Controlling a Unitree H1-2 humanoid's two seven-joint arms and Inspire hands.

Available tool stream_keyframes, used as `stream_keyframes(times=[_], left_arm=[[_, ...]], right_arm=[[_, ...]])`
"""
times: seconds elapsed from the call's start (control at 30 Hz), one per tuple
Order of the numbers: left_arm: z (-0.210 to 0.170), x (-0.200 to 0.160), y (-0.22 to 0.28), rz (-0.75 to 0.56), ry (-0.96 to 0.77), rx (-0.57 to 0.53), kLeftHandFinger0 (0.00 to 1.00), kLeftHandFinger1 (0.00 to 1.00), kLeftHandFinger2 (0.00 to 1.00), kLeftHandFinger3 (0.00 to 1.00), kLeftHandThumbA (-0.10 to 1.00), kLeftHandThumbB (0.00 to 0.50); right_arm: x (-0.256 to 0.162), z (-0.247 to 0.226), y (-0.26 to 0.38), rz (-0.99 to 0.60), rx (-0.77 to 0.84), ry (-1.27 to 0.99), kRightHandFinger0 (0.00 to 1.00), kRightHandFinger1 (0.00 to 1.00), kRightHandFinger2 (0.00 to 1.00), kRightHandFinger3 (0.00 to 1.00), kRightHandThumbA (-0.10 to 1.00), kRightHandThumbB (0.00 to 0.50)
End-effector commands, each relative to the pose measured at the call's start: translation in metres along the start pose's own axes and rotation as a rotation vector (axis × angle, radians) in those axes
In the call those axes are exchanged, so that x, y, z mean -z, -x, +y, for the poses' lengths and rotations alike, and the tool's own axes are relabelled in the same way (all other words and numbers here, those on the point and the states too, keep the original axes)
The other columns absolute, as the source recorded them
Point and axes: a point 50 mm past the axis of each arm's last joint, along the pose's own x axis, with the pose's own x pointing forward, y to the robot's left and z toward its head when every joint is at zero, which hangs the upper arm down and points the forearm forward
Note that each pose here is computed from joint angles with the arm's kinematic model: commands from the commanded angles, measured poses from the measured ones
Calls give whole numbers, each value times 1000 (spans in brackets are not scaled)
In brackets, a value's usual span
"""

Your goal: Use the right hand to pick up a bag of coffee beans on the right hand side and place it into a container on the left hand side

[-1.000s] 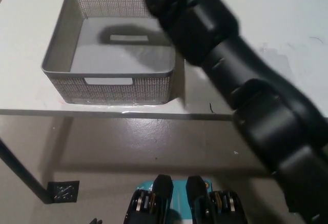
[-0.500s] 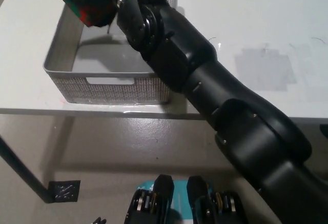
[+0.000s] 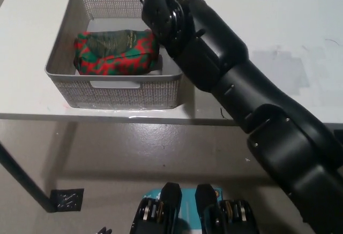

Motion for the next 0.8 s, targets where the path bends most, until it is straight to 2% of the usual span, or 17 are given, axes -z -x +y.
stream_keyframes(times=[0.0, 0.13, 0.2, 0.33, 0.5, 0.57, 0.63, 0.7, 0.73, 0.77], left_arm=[[-5, -5, -1, -43, 1, 6, 1000, 1000, 1000, 1000, 1000, 482], [-4, -8, -11, -55, -38, -6, 1000, 1000, 1000, 1000, 1000, 492], [-5, -9, -11, -57, -40, -3, 1000, 1000, 1000, 1000, 1000, 479], [-7, -10, -11, -55, -37, -27, 1000, 1000, 1000, 1000, 1000, 467], [-7, -7, -6, -45, -29, -37, 1000, 1000, 1000, 1000, 1000, 466], [-7, -7, -9, -42, -27, -37, 1000, 1000, 1000, 1000, 1000, 473], [-6, -8, -14, -47, -36, -36, 1000, 1000, 1000, 1000, 1000, 472], [-5, -9, -16, -44, -31, -36, 1000, 1000, 1000, 1000, 1000, 477], [-4, -9, -17, -40, -32, -35, 1000, 1000, 1000, 1000, 1000, 489], [-3, -9, -18, -39, -30, -35, 1000, 1000, 1000, 1000, 1000, 489]], right_arm=[[-3, -30, 4, -49, 37, -55, 1000, 1000, 1000, 1000, 1000, 422], [-6, -62, 60, -196, 263, -415, 1000, 1000, 1000, 1000, 1000, 370], [-8, -69, 83, -216, 314, -478, 1000, 1000, 1000, 1000, 1000, 385], [-2, -77, 154, -264, 430, -537, 1000, 1000, 1000, 1000, 1000, 377], [12, -82, 204, -274, 526, -580, 1000, 1000, 1000, 1000, 1000, 338], [17, -85, 229, -276, 572, -595, 1000, 1000, 1000, 1000, 1000, 380], [21, -82, 247, -277, 596, -605, 1000, 1000, 1000, 1000, 1000, 386], [22, -76, 262, -275, 607, -613, 1000, 1000, 1000, 1000, 1000, 378], [22, -68, 276, -274, 612, -615, 1000, 1000, 1000, 1000, 1000, 333], [22, -65, 281, -273, 614, -617, 1000, 1000, 1000, 1000, 1000, 328]])
